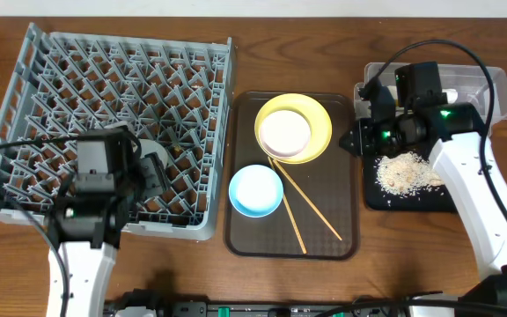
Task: Sort waste into correct bins and load items into the dishwasher
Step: 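Lower the white cup into the dish rack with the left gripper and release, then reach the left gripper to the light-blue bowl and grasp it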
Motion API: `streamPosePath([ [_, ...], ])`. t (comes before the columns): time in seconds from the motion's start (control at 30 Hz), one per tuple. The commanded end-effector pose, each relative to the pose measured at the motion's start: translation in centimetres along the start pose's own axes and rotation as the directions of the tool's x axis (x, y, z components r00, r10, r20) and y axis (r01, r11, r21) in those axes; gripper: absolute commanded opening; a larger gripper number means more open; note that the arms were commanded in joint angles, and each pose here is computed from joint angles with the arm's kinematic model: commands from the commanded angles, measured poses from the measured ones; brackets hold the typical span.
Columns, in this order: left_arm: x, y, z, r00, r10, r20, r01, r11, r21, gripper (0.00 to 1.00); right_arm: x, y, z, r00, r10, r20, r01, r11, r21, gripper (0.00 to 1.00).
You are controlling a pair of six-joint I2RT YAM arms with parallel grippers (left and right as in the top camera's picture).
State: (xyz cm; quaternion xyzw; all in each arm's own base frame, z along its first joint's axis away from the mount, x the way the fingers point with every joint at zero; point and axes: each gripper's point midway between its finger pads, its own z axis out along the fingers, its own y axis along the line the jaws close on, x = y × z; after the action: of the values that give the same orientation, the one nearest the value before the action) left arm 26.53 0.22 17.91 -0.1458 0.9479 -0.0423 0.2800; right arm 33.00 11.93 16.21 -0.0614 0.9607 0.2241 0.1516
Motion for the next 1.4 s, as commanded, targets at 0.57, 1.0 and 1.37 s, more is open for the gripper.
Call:
streamPosePath([
  [0.57,1.4,4.1,4.3,0.975,-0.117,-0.189,0.091,0.986,-0.138,0.35,-0.5,-0.3,-1.3,0.999,-0.031,0.034,0.03,0.999,0.031,0.3],
  [1.0,-2.2,3.6,6.4,0.992,-0.095,-0.083,0.086,0.991,-0.107,0.94,-0.4,-0.3,-1.3,0.999,-0.029,0.028,0.028,0.999,0.031,0.35],
  [1.37,-4.9,-0.6,2.0,0.999,-0.047,0.015,0.046,0.997,0.056,0.95,-1.3,-3.8,-4.8,0.989,0.04,0.145,-0.066,0.983,0.174,0.44],
])
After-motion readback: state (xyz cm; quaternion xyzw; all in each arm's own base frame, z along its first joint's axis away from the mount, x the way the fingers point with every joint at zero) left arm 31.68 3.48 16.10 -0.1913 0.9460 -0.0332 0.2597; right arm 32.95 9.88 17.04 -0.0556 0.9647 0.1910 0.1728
